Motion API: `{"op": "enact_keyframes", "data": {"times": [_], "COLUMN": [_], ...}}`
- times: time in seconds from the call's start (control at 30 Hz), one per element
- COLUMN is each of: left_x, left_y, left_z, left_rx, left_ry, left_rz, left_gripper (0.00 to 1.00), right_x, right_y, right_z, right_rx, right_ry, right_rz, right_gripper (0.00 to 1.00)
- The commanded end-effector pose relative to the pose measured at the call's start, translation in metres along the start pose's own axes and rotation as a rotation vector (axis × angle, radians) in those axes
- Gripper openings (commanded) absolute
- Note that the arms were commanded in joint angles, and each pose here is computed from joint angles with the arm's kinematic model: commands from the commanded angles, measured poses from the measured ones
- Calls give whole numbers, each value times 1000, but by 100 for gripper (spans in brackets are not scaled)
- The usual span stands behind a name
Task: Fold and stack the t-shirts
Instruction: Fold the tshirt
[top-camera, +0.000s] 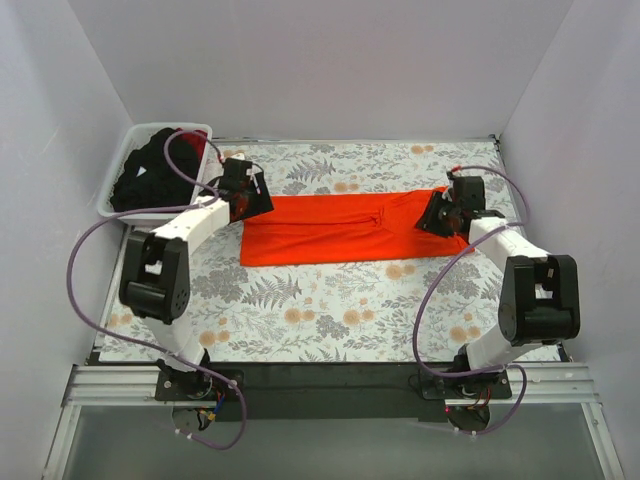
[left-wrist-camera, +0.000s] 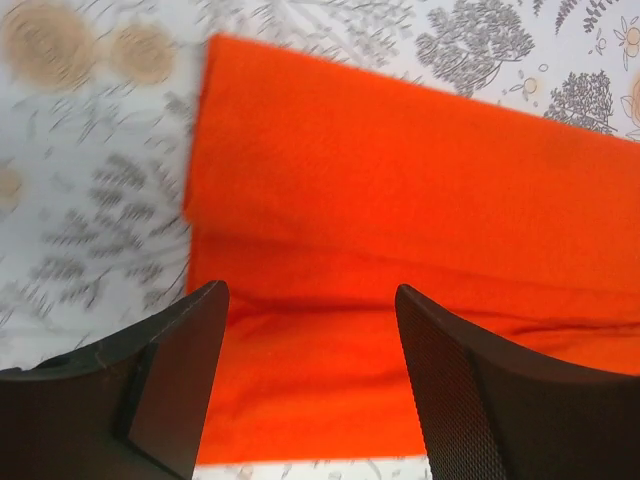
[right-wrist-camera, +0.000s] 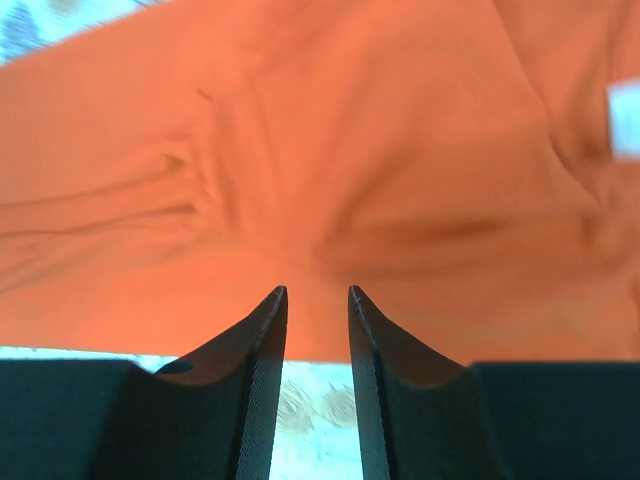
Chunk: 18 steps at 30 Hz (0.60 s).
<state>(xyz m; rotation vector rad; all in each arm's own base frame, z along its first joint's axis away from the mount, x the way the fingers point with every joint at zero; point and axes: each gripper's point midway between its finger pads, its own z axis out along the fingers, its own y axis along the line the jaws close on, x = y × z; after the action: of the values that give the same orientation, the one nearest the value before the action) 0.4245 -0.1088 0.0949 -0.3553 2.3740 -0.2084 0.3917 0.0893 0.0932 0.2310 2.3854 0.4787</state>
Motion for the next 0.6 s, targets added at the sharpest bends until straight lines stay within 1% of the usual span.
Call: {"op": "enact_keyframes", "data": {"times": [0.0,0.03,0.1,0.17,0.2,0.4,0.43,0.47,0.57], "left_x": [-9,-24,-20,-14,-10,33,40,45,75], "left_y": [-18,-28,-31,-30,-29,-7,-3,2,20], "left_z": [30,32,42,54,57,71,71,69,57], "left_rx": [-9,2,-8,-23,-27,-84,-96,-112,-171], "left_ry": [17,-4,25,45,56,166,184,198,286], "left_rz": [125,135,153,165,167,165,162,157,131], "left_gripper": [67,66,62,57,57,54,52,50,43], "right_x": [8,16,17,13,16,27,30,25,21], "right_y": [-17,-24,-28,-42,-44,-54,-57,-57,-62], "right_z": [-8,-7,-8,-7,-3,20,23,28,41], "right_rx": [23,28,7,17,16,18,23,16,29], "right_ry": [-20,-8,-9,-23,-10,32,44,25,34], "right_rz": [74,90,117,150,155,171,178,173,170], "right_gripper": [39,39,39,39,39,36,36,36,36]}}
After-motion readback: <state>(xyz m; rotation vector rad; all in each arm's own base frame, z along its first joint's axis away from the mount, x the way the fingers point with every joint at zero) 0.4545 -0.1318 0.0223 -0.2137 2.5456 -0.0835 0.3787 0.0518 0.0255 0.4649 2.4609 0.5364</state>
